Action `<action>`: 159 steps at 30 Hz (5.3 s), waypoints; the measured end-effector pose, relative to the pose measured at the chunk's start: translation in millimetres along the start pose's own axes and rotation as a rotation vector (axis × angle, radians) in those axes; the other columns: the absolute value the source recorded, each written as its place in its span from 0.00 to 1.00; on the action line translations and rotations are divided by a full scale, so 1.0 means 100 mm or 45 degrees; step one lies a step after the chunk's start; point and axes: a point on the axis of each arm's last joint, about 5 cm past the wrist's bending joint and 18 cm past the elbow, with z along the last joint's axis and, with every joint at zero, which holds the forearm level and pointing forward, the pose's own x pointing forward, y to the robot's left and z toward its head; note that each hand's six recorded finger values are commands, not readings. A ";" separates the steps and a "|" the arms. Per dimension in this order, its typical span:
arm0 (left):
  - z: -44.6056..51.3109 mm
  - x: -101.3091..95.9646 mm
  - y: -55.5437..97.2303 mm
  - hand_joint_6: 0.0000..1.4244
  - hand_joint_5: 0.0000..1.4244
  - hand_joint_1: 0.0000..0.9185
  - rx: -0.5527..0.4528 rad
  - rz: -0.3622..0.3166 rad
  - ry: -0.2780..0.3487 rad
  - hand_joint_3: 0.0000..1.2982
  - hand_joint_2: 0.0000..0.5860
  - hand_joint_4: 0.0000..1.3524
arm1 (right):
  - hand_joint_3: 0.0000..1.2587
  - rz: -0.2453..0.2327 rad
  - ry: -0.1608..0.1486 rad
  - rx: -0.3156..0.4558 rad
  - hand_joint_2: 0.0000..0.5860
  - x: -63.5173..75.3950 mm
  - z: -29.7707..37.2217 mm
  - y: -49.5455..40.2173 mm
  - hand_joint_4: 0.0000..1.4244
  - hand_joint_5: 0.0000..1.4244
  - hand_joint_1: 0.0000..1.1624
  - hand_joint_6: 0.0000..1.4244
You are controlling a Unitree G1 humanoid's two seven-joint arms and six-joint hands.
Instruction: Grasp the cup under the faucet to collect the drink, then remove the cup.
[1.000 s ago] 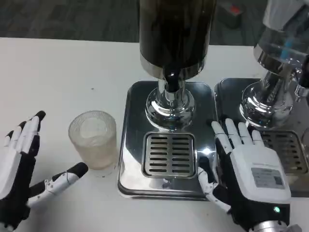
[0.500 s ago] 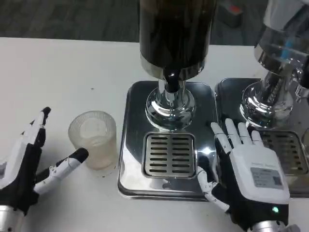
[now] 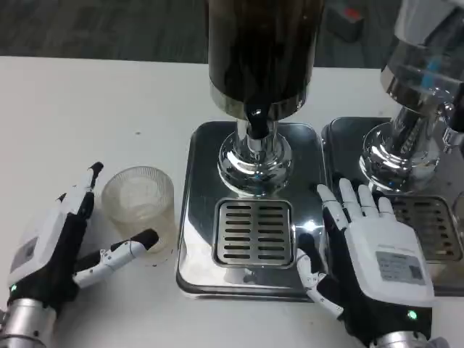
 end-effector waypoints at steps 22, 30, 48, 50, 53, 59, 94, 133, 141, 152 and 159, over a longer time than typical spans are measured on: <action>0.086 0.18 -0.13 0.15 0.17 0.26 -0.129 0.003 -0.046 0.00 0.03 0.00 | 0.10 -0.005 0.059 0.021 0.95 -0.04 0.068 0.038 0.00 0.00 0.36 0.00; 0.106 0.22 -0.12 0.31 0.31 0.30 -0.213 -0.016 -0.072 0.07 0.06 0.11 | 0.08 -0.007 0.081 0.021 0.93 -0.05 0.064 0.042 0.00 0.00 0.37 0.00; 0.116 0.23 -0.12 0.57 0.55 0.42 -0.217 0.062 -0.078 0.38 0.17 0.43 | 0.08 -0.017 0.091 0.057 0.92 -0.05 0.082 0.034 0.00 0.00 0.39 0.00; 0.110 0.21 -0.13 0.57 0.56 0.42 -0.210 0.075 -0.079 0.39 0.17 0.43 | 0.08 -0.017 0.092 0.061 0.92 -0.05 0.084 0.035 0.00 0.00 0.39 0.00; 0.106 0.19 -0.15 0.57 0.56 0.43 -0.199 0.097 -0.087 0.39 0.19 0.43 | 0.08 -0.019 0.092 0.065 0.93 -0.05 0.088 0.036 0.00 0.00 0.39 0.00; 0.088 0.15 -0.17 0.59 0.60 0.46 -0.202 0.145 -0.079 0.43 0.20 0.47 | 0.08 -0.022 0.093 0.070 0.93 -0.04 0.093 0.035 0.00 0.00 0.39 0.00; 0.449 0.44 -0.19 0.62 0.62 0.55 -0.193 0.103 -0.420 0.46 0.17 0.50 | 0.08 -0.093 0.130 0.038 0.93 -0.04 0.089 -0.004 0.00 0.00 0.38 0.00; 0.762 0.68 -0.55 0.36 0.45 0.13 0.023 -0.149 -0.544 0.26 0.05 0.29 | 0.08 -0.136 0.257 0.040 0.91 -0.17 0.043 -0.050 0.00 0.00 0.36 0.00; 0.695 0.67 -0.47 0.26 0.38 0.00 -0.005 -0.151 -0.522 0.19 0.00 0.22 | 0.06 -0.138 0.242 0.070 0.83 -0.15 0.014 -0.063 0.00 0.00 0.26 0.00; 0.491 0.57 -0.24 0.00 0.09 0.00 -0.166 -0.063 -0.451 0.00 0.09 0.00 | 0.01 -0.127 0.201 0.032 0.76 -0.12 -0.043 -0.090 0.00 0.00 0.29 0.00; 0.447 0.55 0.04 0.00 0.02 0.00 -0.209 -0.077 -0.586 0.00 0.11 0.00 | 0.00 -0.075 0.133 -0.041 0.73 -0.08 -0.126 -0.100 0.00 0.00 0.29 0.00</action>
